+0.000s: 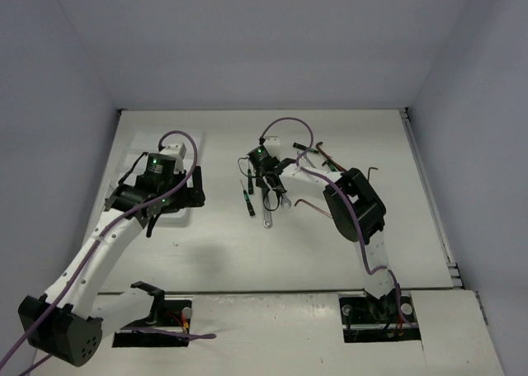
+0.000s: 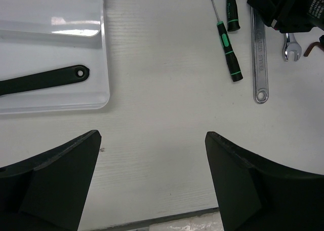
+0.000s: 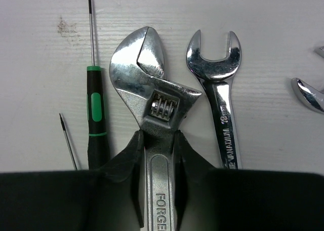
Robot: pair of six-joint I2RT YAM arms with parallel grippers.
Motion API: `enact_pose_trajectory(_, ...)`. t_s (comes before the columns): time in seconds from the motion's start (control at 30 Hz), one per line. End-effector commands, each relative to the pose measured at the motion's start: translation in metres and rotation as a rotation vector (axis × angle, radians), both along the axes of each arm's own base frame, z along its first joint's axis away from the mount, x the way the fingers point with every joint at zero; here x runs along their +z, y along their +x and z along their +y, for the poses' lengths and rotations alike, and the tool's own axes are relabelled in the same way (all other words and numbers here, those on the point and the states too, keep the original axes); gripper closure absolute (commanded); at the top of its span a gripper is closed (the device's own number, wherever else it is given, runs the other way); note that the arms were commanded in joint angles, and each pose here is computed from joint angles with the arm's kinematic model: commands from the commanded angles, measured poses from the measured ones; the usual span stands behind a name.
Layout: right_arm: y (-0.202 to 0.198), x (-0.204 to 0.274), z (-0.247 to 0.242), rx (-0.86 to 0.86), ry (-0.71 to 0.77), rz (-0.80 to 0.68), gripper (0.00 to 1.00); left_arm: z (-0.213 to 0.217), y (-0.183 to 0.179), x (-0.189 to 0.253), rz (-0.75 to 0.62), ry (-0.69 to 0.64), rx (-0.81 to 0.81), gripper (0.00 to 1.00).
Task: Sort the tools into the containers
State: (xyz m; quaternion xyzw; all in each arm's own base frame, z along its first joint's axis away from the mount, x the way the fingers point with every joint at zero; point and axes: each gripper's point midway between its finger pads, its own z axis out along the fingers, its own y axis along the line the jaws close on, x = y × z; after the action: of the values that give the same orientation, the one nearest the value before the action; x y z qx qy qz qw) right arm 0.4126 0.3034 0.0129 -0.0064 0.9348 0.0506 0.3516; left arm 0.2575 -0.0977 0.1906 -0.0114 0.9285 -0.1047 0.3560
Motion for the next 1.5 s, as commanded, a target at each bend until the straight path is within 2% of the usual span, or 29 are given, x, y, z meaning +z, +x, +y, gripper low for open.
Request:
enact_pose_trajectory(0.0,-0.028,-0.025,-0.015,0.065,-0.094,0.117,1.00,-0.024,0.028,0.011,-0.034,-0.080,-0.028,0.18)
enact_pose_trajectory(0.23,-0.016,0.022,-0.015,0.210,-0.147,-0.006,1.00,-0.068,0.063,0.007,0.006,-0.231,-0.067,0.18)
enact_pose_trajectory(0.67,-0.019,0.058,-0.002,0.301,-0.037,-0.131,1.00,-0.121,0.126,-0.011,0.057,-0.446,-0.037,0.18)
enact_pose_trajectory(0.93,-0.022,0.068,0.005,0.329,0.028,-0.176,1.00,-0.138,0.145,-0.024,0.092,-0.490,-0.059,0.18)
enact_pose_trajectory(1.47,-0.022,0.108,0.012,0.355,0.106,-0.274,1.00,-0.145,0.149,-0.038,0.125,-0.499,-0.082,0.18)
